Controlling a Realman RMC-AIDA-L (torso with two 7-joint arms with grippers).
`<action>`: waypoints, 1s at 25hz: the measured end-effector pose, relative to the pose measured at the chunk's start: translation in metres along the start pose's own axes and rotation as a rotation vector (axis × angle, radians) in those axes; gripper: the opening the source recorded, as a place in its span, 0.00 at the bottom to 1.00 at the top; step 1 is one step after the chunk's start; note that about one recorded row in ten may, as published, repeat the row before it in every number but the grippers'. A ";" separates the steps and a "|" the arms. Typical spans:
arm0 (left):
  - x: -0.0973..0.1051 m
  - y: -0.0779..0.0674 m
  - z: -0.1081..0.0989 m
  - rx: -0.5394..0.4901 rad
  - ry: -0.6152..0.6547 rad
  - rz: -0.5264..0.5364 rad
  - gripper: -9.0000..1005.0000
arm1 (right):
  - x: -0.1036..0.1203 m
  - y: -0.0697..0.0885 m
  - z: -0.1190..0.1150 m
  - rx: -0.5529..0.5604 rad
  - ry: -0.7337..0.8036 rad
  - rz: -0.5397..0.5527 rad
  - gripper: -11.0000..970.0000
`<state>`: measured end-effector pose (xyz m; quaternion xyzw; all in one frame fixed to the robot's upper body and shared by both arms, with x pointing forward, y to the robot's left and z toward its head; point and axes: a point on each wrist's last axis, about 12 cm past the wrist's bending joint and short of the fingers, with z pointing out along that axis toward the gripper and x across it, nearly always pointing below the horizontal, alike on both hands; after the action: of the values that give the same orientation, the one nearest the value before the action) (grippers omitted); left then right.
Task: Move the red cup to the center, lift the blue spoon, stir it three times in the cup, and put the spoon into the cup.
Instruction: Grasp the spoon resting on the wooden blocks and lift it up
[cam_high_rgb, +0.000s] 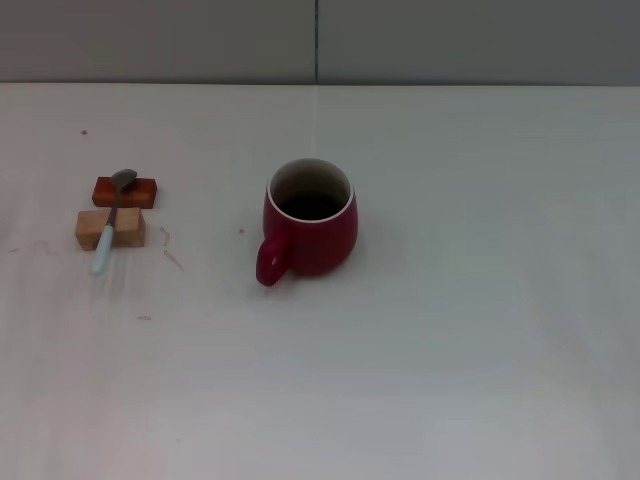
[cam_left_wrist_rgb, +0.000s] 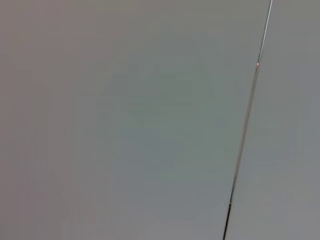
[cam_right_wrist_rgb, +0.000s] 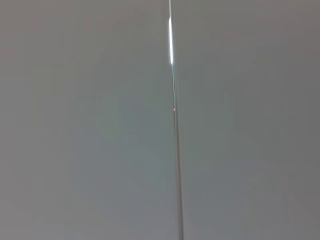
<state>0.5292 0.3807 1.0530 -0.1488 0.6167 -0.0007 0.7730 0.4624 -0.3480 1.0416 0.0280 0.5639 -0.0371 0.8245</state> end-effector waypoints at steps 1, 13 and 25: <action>0.000 -0.001 0.001 0.002 0.001 0.001 0.75 | -0.001 -0.004 -0.003 0.008 -0.006 -0.008 0.38; -0.001 -0.003 -0.010 0.037 -0.037 0.007 0.75 | -0.001 -0.017 0.011 0.094 -0.001 -0.024 0.64; 0.006 -0.006 -0.078 0.222 -0.038 0.043 0.75 | -0.007 -0.057 0.058 0.329 -0.015 -0.053 0.64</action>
<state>0.4577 0.3563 1.0334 -0.0491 0.6012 -0.0497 0.7960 0.5085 -0.4099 1.0694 0.1473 0.5448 -0.1507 0.8116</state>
